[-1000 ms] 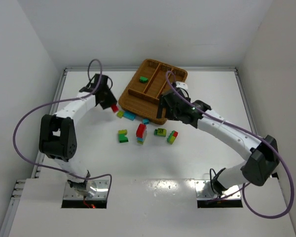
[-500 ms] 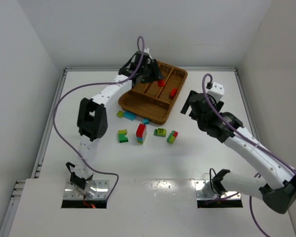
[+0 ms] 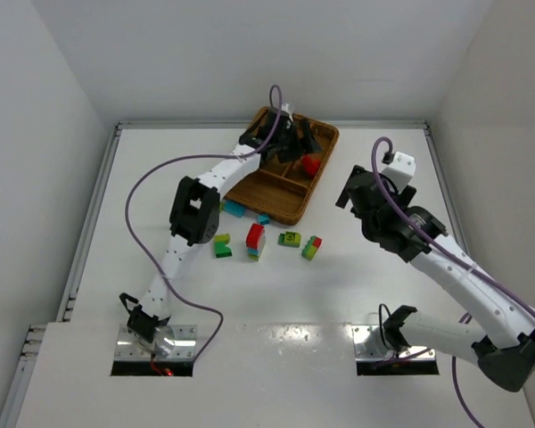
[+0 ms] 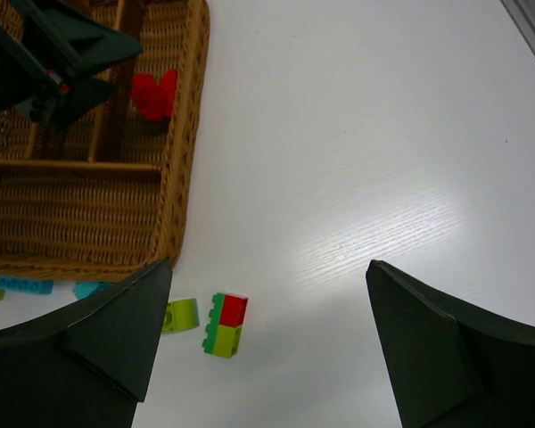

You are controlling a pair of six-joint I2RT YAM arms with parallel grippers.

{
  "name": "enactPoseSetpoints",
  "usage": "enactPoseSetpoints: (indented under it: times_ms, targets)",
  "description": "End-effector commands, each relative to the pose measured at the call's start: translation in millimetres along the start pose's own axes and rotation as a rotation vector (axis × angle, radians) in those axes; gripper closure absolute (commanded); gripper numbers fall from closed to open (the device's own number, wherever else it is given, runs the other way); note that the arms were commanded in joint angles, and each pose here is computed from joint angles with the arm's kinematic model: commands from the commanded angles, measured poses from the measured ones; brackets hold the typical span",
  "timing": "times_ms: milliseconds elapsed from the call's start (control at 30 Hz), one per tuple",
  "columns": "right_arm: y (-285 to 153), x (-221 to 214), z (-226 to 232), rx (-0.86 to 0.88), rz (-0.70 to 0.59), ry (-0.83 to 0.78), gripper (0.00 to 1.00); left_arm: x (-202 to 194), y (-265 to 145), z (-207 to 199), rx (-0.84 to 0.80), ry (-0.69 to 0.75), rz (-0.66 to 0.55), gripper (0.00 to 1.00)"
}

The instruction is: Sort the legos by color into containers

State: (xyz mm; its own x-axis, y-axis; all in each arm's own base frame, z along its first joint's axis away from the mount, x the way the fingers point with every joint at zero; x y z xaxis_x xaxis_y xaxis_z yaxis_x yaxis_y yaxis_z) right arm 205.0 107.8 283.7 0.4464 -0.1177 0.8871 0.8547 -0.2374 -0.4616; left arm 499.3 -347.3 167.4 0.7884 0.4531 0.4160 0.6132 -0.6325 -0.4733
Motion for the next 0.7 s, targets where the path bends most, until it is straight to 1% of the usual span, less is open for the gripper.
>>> enactPoseSetpoints:
  times_ms: [0,33,67,133,167,200,267,300,333,367,400,433,467,500,533,567,600,633,667]
  targets:
    - [3,4,9,0.032,0.014,-0.043,0.09,18,-24,-41,-0.113,0.046,-0.051,0.08]
    - [5,4,14,0.037,0.024,-0.049,0.09,19,-29,-45,-0.117,0.057,-0.055,0.07]
    - [5,4,15,0.051,0.033,-0.049,0.09,28,-44,-53,-0.124,0.056,-0.072,0.07]
    - [6,0,21,0.098,0.062,-0.074,0.09,29,-57,-55,-0.099,0.087,-0.072,0.07]
    - [6,1,24,0.121,0.062,-0.064,0.09,36,-68,-56,-0.09,0.093,-0.08,0.07]
    - [7,1,29,0.152,0.067,-0.071,0.09,41,-91,-60,-0.067,0.113,-0.092,0.07]
    - [6,-6,37,0.243,0.11,-0.11,0.09,46,-118,-59,-0.01,0.129,-0.13,0.07]
    - [5,-3,42,0.299,0.101,-0.113,0.09,49,-134,-54,0.027,0.142,-0.153,0.07]
    - [6,-14,54,0.383,0.152,-0.148,0.09,44,-161,-48,0.105,0.134,-0.204,0.07]
    - [1,-21,72,0.483,0.179,-0.175,0.09,33,-166,-12,0.244,0.127,-0.222,0.07]
    - [-5,-22,80,0.52,0.163,-0.18,0.09,44,-187,-24,0.214,0.126,-0.267,0.07]
    - [-5,-35,94,0.564,0.209,-0.219,0.09,35,-193,7,0.332,0.124,-0.284,0.07]
    - [-8,-41,104,0.584,0.225,-0.247,0.09,36,-217,8,0.359,0.127,-0.323,0.07]
    - [-20,-43,121,0.637,0.234,-0.257,0.07,35,-227,22,0.414,0.116,-0.336,0.07]
    - [-23,-48,132,0.65,0.251,-0.268,0.06,28,-239,54,0.515,0.068,-0.32,0.07]
    - [-26,-52,141,0.668,0.271,-0.273,0.06,27,-252,68,0.575,0.034,-0.347,0.07]
    - [-30,-60,156,0.686,0.291,-0.273,0.06,28,-274,69,0.575,0.003,-0.381,0.07]
    - [-32,-63,164,0.695,0.299,-0.264,0.06,21,-286,96,0.633,-0.063,-0.386,0.07]
    - [-33,-69,168,0.691,0.319,-0.261,0.06,19,-297,104,0.644,-0.095,-0.405,0.07]
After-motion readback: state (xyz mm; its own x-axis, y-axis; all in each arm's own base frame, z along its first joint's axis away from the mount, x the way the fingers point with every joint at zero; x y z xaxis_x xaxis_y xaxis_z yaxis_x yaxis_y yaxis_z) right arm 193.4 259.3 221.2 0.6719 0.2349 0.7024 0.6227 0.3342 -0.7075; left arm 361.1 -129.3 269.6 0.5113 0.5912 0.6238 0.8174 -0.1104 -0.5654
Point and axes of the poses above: each gripper's point midway between its finger pads, its own y axis out along the fingers, its own z axis along the line the jaws close on, x = y × z, the point moved 9 cm from there along -y, back along the fingers, and after that the axes turned 12 degrees about -y, right-handed, at the moved point
